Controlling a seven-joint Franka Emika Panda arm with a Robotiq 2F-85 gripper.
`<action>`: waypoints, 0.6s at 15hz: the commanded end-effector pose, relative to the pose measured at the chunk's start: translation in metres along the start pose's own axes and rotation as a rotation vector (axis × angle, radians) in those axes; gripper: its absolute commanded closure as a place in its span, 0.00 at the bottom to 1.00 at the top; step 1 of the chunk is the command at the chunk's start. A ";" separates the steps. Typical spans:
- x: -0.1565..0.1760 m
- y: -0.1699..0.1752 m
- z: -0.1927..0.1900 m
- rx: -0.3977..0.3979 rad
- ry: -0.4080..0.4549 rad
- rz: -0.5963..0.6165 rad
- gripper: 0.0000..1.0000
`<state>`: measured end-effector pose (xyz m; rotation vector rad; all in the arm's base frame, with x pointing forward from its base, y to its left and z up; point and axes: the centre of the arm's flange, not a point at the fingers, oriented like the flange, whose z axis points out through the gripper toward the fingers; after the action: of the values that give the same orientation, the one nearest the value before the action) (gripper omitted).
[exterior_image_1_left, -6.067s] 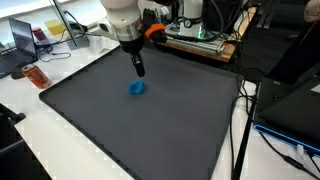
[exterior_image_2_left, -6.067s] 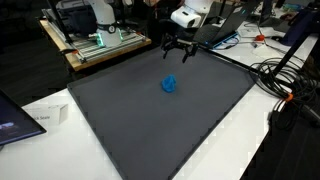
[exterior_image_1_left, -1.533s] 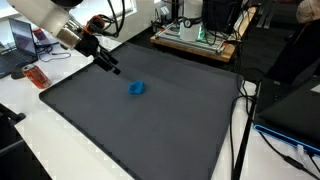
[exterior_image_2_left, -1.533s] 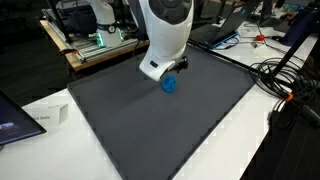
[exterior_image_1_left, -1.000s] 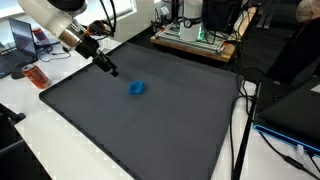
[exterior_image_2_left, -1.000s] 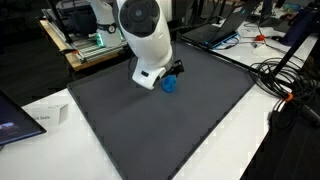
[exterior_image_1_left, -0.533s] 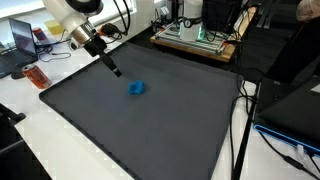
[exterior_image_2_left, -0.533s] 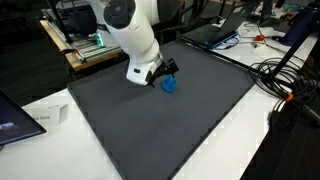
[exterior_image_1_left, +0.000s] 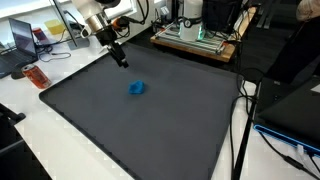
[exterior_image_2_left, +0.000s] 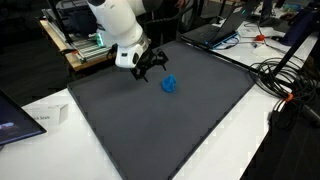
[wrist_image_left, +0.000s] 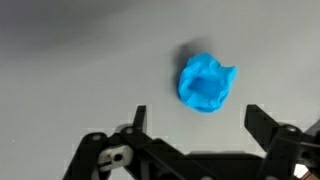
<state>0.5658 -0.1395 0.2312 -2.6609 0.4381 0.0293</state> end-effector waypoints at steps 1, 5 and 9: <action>-0.054 -0.009 -0.011 0.008 0.085 -0.048 0.00; -0.088 -0.024 -0.019 -0.033 0.169 -0.102 0.00; -0.115 -0.047 -0.022 -0.100 0.247 -0.129 0.00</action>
<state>0.5008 -0.0982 0.2658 -2.7693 0.3494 -0.2350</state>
